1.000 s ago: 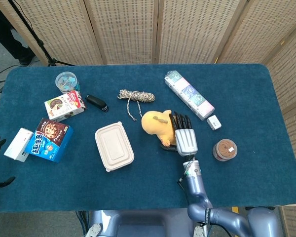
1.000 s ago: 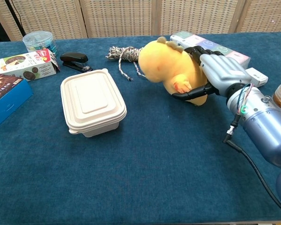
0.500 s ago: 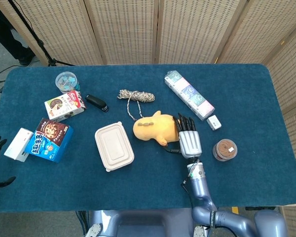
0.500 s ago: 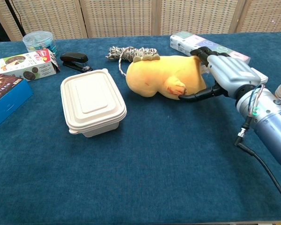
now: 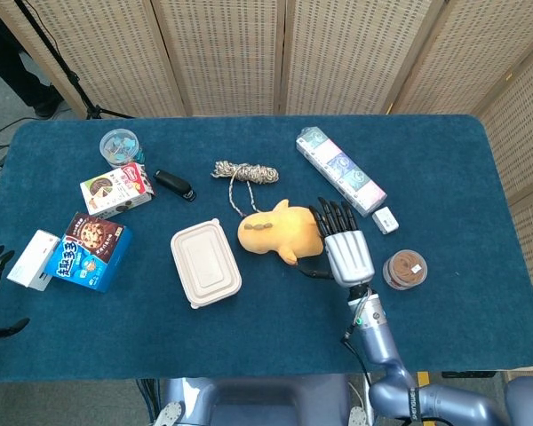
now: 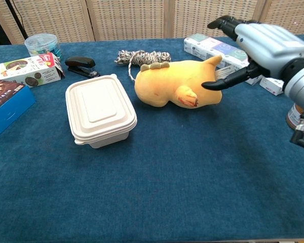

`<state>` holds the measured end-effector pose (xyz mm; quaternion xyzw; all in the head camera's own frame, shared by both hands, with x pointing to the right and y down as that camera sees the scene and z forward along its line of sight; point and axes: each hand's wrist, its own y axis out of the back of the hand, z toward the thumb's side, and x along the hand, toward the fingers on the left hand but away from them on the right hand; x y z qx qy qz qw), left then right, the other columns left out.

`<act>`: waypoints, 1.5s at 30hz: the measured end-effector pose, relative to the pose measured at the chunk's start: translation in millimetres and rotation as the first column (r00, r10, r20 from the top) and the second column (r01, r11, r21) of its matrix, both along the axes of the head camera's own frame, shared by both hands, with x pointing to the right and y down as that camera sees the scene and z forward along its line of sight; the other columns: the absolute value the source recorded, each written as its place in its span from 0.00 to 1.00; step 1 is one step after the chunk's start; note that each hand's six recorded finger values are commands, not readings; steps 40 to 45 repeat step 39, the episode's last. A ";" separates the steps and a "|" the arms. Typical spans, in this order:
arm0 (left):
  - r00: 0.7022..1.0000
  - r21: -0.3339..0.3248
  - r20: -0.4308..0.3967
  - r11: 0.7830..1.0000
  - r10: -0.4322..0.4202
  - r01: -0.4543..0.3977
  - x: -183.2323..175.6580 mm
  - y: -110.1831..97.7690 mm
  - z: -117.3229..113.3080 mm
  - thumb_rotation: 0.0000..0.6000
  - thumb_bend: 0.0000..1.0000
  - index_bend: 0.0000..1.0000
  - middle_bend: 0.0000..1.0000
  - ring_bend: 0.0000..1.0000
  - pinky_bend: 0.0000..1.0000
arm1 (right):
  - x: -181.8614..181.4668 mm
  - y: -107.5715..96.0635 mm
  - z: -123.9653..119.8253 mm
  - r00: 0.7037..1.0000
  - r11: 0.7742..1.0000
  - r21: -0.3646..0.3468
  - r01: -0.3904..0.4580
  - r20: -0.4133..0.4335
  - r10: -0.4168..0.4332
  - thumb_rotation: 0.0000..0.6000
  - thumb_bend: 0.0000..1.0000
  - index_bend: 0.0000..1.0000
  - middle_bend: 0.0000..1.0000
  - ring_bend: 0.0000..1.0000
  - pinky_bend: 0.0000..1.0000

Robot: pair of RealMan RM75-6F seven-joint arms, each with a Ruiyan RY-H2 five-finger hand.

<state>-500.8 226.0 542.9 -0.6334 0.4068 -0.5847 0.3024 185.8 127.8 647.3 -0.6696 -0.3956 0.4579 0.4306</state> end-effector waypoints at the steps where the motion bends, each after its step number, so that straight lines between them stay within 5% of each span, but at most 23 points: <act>1: 1.000 0.000 -0.001 1.000 0.000 0.000 -0.1 0.1 -0.2 1.00 0.00 0.00 0.00 0.00 0.00 | 2.8 -0.7 -5.8 1.000 1.000 0.011 0.008 -0.007 -0.008 0.56 0.00 0.00 0.00 0.00 0.00; 10: 1.000 0.005 0.001 1.000 0.005 -0.005 0.5 1.5 -1.7 1.00 0.00 0.00 0.00 0.00 0.00 | 54.8 4.3 -66.2 0.986 0.988 0.137 0.077 -0.155 -0.055 0.56 0.00 0.00 0.00 0.00 0.00; 18: 1.000 0.009 0.010 1.000 0.011 -0.011 2.7 3.3 -1.4 1.00 0.00 0.00 0.00 0.00 0.00 | 118.8 35.5 -94.9 0.956 0.979 0.187 0.082 -0.291 -0.024 0.57 0.00 0.00 0.00 0.00 0.00; 32: 0.999 0.003 0.042 1.000 0.025 -0.025 9.5 3.5 5.0 1.00 0.00 0.00 0.00 0.00 0.00 | 199.0 90.9 -105.1 0.957 0.976 0.215 -0.022 -0.278 0.083 0.58 0.00 0.00 0.00 0.00 0.00; 45: 0.998 0.003 0.053 1.000 0.029 -0.029 12.6 2.6 8.3 1.00 0.00 0.00 0.00 0.00 0.00 | 215.2 98.0 -105.6 0.960 0.977 0.202 -0.064 -0.257 0.116 0.58 0.00 0.00 0.00 0.00 0.00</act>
